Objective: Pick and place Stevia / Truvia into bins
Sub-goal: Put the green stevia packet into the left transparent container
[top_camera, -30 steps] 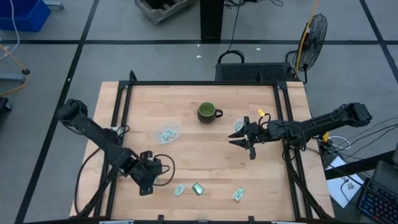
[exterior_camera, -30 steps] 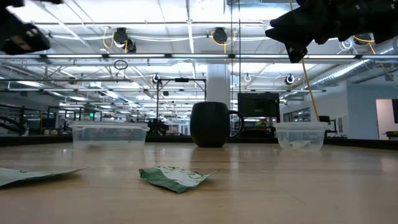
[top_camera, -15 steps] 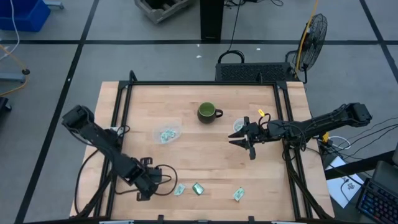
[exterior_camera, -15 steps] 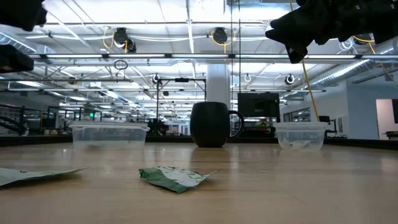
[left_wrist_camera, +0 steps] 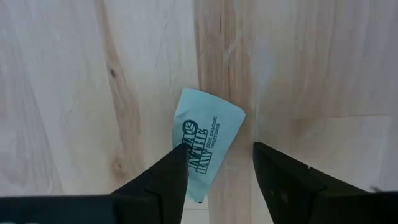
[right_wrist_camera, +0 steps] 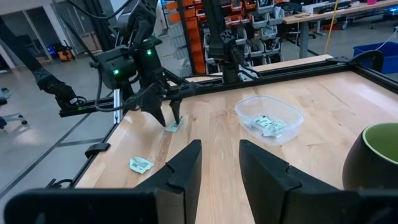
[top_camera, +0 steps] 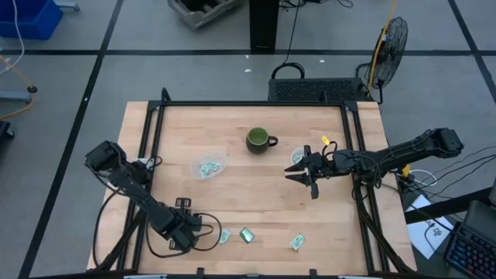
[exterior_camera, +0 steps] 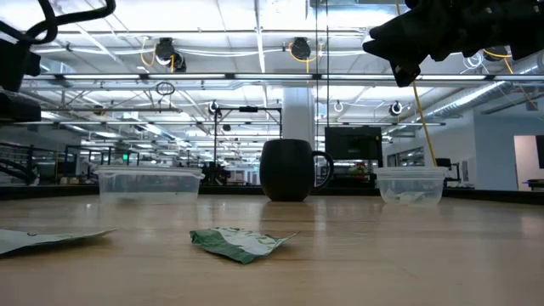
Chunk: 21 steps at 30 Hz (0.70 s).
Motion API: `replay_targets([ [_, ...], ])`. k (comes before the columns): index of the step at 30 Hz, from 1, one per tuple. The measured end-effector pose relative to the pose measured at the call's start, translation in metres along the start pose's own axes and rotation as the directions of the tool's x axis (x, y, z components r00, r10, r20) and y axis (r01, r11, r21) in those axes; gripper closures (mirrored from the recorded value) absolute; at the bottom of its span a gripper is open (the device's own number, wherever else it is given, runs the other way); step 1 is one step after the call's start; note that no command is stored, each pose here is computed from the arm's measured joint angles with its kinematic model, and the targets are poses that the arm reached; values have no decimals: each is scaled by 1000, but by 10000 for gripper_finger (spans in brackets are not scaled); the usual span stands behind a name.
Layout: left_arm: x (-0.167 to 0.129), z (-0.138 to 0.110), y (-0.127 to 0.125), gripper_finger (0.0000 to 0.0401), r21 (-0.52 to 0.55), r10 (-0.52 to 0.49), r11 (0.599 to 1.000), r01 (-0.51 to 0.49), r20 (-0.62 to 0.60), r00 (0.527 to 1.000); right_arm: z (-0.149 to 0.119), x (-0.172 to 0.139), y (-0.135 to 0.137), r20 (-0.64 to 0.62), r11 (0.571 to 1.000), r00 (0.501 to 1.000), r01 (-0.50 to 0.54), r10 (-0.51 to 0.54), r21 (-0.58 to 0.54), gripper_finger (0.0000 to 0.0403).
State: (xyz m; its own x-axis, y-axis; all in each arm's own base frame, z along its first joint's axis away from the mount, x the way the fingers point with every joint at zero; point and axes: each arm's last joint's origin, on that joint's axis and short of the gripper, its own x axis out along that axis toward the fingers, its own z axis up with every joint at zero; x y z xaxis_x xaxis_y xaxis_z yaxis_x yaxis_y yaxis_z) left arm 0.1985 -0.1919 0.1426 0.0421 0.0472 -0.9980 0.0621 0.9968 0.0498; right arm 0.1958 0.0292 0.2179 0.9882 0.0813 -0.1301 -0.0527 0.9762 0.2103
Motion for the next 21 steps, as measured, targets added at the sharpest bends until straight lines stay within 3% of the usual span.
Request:
replay_targets([
  [9,0,1,1,215,-1,18,1000,-18,18,1000,0,0,0,0,1000,1000,0,0,0,303],
  [21,-11,2,6,215,-72,-38,997,40,18,999,0,0,0,0,1000,1000,0,0,-1,303],
])
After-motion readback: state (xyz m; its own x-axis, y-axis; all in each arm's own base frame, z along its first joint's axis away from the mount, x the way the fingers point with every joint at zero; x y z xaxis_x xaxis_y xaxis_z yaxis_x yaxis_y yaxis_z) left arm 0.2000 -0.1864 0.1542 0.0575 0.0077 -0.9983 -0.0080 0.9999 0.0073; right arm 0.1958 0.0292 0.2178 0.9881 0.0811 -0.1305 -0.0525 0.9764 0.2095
